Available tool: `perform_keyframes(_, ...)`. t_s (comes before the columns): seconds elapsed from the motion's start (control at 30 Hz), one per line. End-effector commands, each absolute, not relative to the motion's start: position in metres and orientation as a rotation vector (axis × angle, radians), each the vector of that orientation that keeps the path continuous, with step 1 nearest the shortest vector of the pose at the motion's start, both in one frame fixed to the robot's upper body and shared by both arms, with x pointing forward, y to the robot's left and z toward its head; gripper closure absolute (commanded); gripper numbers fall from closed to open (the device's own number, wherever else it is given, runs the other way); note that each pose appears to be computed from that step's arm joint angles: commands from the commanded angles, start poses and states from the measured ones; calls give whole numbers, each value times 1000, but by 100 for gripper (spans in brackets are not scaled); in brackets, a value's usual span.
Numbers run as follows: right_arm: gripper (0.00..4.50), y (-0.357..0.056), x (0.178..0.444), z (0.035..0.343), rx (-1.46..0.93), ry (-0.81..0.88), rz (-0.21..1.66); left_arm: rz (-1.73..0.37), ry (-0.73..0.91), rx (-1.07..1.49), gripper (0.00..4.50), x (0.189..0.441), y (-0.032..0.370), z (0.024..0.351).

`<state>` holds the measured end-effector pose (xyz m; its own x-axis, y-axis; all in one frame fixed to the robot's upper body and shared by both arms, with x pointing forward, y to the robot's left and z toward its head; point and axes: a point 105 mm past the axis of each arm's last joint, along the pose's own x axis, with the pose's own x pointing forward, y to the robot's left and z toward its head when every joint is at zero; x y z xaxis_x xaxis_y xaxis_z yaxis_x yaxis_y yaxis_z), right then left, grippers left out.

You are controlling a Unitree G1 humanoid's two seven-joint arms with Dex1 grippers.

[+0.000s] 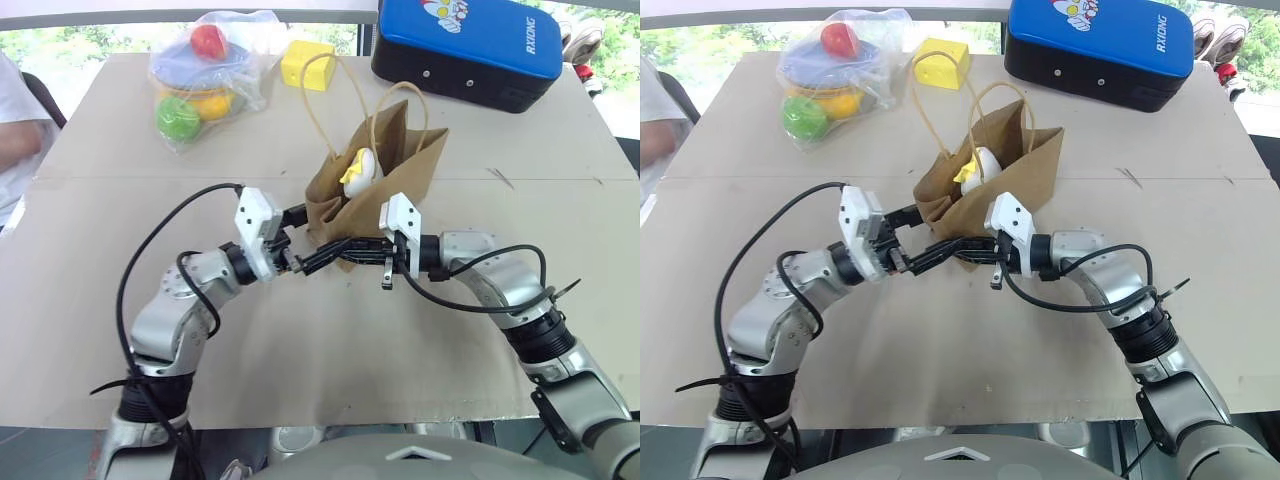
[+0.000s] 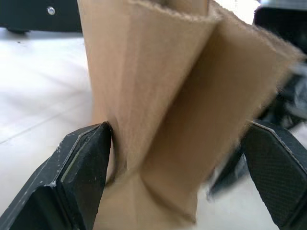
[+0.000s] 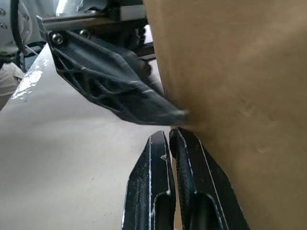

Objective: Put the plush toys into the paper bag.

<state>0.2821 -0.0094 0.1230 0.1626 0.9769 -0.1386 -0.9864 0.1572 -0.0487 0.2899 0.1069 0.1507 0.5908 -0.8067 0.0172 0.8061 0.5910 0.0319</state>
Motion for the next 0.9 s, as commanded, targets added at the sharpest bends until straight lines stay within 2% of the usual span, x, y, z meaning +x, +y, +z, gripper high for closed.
perform_keyframes(0.03, 446, -15, 280, 120, -137, 66, 1394, -896, -91, 81, 0, 295, 96, 158)
perform_keyframes(0.1, 446, -16, 279, 119, -130, 66, 1389, -899, -88, 99, 0, 297, 91, 155)
perform_keyframes(0.13, 450, -17, 278, 119, -125, 63, 1383, -891, -90, 109, 41, 298, 90, 153)
perform_keyframes(0.2, 450, -19, 277, 123, -112, 49, 1382, -903, -95, 100, 90, 299, 87, 153)
perform_keyframes(0.37, 450, -31, 264, 140, -141, -26, 1372, -902, -135, 112, 334, 302, 94, 157)
perform_keyframes(0.4, 424, -37, 262, 143, -163, -46, 1342, -916, -148, 118, 362, 302, 98, 159)
perform_keyframes(0.43, 382, -42, 260, 145, -179, -54, 1322, -926, -154, 124, 427, 303, 102, 160)
perform_keyframes(0.47, 357, -48, 258, 145, -197, -56, 1302, -935, -155, 129, 441, 304, 106, 161)
perform_keyframes(0.53, 279, -60, 252, 147, -215, -53, 1270, -976, -171, 152, 450, 304, 114, 165)
perform_keyframes(0.57, 221, -71, 250, 149, -227, -52, 1231, -1017, -183, 180, 450, 304, 120, 168)
perform_keyframes(0.67, 100, -103, 244, 152, -278, -13, 1145, -1115, -188, 258, 450, 306, 141, 174)
perform_keyframes(0.73, 4, -117, 242, 152, -296, 13, 1106, -1161, -191, 292, 450, 307, 150, 177)
perform_keyframes(0.9, 4, -156, 228, 157, -383, 62, 1028, -1307, -204, 460, 450, 307, 176, 177)
